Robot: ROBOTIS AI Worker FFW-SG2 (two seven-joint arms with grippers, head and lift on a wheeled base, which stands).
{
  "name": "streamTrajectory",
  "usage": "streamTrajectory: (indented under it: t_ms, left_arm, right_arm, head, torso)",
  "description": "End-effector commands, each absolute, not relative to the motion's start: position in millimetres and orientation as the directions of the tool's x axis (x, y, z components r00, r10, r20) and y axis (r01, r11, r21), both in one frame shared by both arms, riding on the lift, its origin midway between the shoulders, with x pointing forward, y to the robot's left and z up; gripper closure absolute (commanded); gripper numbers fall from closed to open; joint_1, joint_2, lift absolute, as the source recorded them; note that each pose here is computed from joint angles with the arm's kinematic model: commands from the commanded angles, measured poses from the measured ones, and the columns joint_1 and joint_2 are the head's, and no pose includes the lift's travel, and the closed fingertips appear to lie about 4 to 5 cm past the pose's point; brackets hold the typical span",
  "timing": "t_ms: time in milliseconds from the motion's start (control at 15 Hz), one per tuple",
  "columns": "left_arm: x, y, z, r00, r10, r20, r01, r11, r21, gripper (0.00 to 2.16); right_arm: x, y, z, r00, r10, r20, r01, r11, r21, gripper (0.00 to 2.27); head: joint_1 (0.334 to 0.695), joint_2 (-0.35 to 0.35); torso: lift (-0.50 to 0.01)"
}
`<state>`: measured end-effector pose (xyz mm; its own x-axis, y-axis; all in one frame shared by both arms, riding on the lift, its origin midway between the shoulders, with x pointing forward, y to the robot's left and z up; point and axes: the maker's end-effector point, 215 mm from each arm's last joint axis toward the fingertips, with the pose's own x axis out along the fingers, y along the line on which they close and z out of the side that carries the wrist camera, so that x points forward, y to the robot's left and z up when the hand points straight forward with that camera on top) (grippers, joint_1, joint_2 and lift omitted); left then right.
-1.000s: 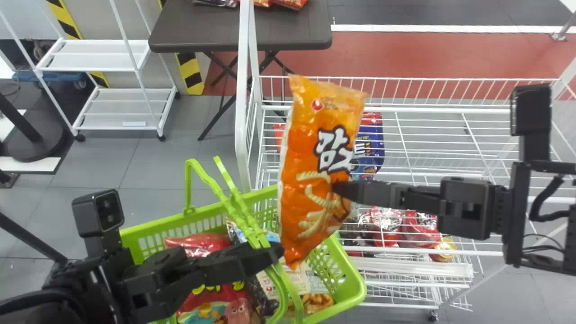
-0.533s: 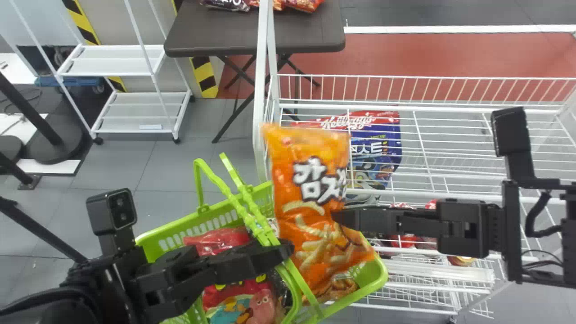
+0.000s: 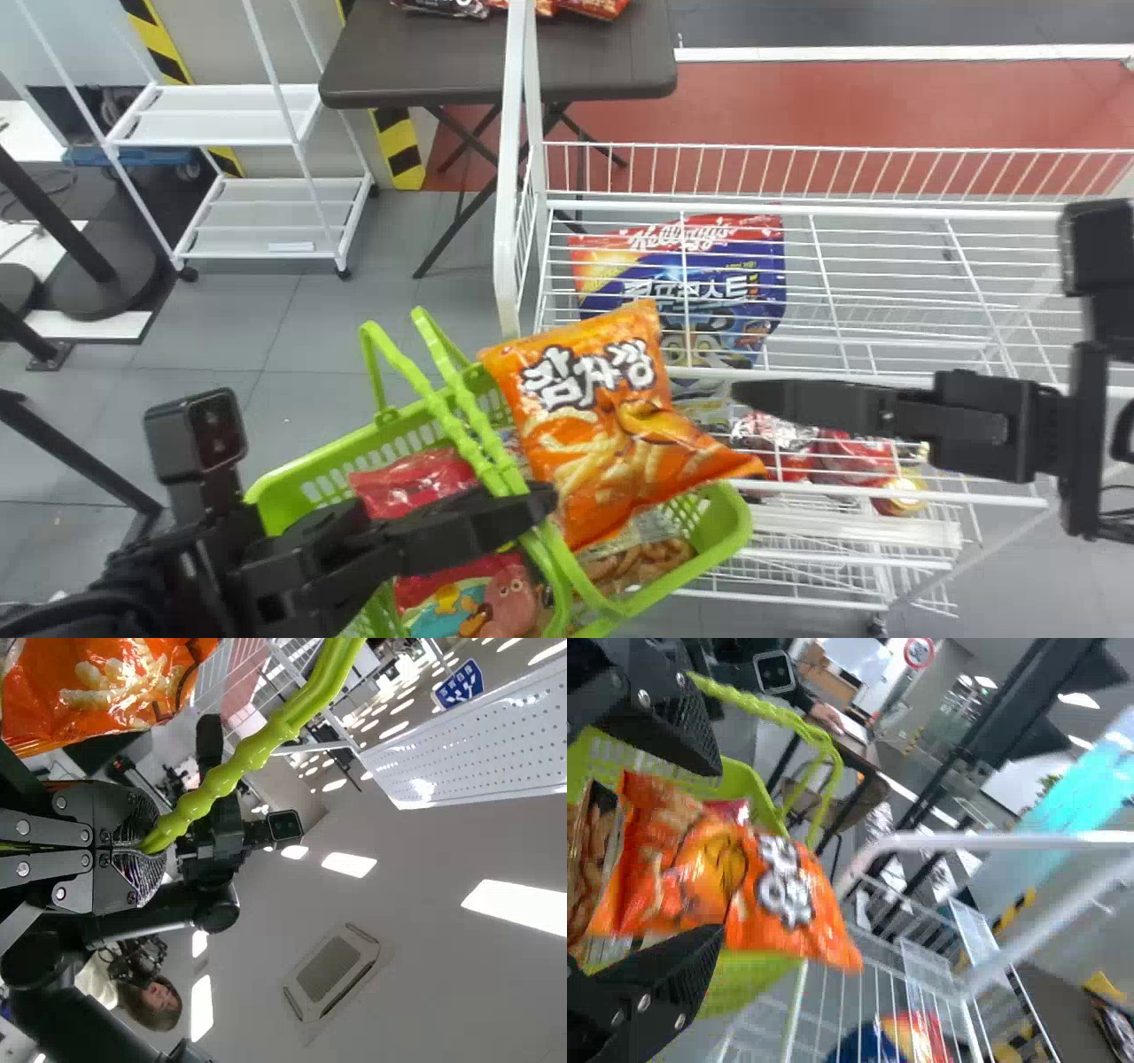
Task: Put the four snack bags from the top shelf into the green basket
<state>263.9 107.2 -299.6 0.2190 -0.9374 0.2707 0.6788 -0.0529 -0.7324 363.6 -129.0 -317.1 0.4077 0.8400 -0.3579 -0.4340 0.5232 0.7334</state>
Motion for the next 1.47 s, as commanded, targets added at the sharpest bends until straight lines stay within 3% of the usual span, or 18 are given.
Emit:
streamTrajectory:
  t_ms: [0, 67, 133, 200, 267, 400, 533, 867, 1400]
  left_arm:
    - [253, 120, -300, 0.248, -0.92, 0.302, 0.662, -0.067, -0.747, 2.15]
    - [249, 126, -301, 0.264, -0.915, 0.306, 0.651, -0.065, -0.756, 2.15]
    - [245, 128, -304, 0.272, -0.914, 0.302, 0.643, -0.061, -0.764, 2.15]
    - [242, 132, -308, 0.284, -0.913, 0.293, 0.632, -0.051, -0.773, 2.15]
    - [239, 133, -311, 0.29, -0.913, 0.288, 0.625, -0.047, -0.779, 2.15]
    - [234, 135, -316, 0.299, -0.911, 0.282, 0.61, -0.044, -0.791, 2.15]
    - [228, 135, -320, 0.305, -0.911, 0.276, 0.597, -0.043, -0.801, 2.15]
    - [221, 139, -324, 0.318, -0.911, 0.263, 0.581, -0.032, -0.813, 2.15]
    - [220, 137, -322, 0.312, -0.913, 0.263, 0.586, -0.034, -0.81, 2.15]
  right_arm:
    - [350, -178, -373, 0.454, 0.734, -0.505, -0.287, 0.657, 0.697, 0.07]
    - [333, -198, -415, 0.444, 0.66, -0.607, -0.195, 0.732, 0.653, 0.07]
    - [352, -220, -432, 0.538, 0.561, -0.629, -0.168, 0.803, 0.572, 0.07]
    - [393, -247, -428, 0.691, 0.436, -0.576, -0.169, 0.873, 0.458, 0.06]
    - [417, -265, -421, 0.779, 0.359, -0.514, -0.176, 0.912, 0.371, 0.06]
    - [451, -286, -382, 0.912, 0.29, -0.289, -0.221, 0.943, 0.248, 0.06]
    - [460, -297, -354, 0.958, 0.254, -0.129, -0.231, 0.958, 0.171, 0.07]
    - [461, -304, -367, 0.967, 0.229, -0.107, -0.217, 0.969, 0.118, 0.07]
    - [461, -277, -370, 0.954, 0.279, -0.112, -0.266, 0.957, 0.113, 0.08]
  head:
    - [0.695, -0.013]
    - [0.695, -0.064]
    - [0.695, -0.091]
    - [0.695, -0.114]
    - [0.695, -0.145]
    - [0.695, -0.219]
    - [0.695, -0.244]
    - [0.695, -0.278]
    - [0.695, -0.251]
  torso:
    - [-0.006]
    - [-0.006]
    - [-0.006]
    - [-0.006]
    - [-0.006]
    - [-0.006]
    - [-0.006]
    - [-0.006]
    - [-0.006]
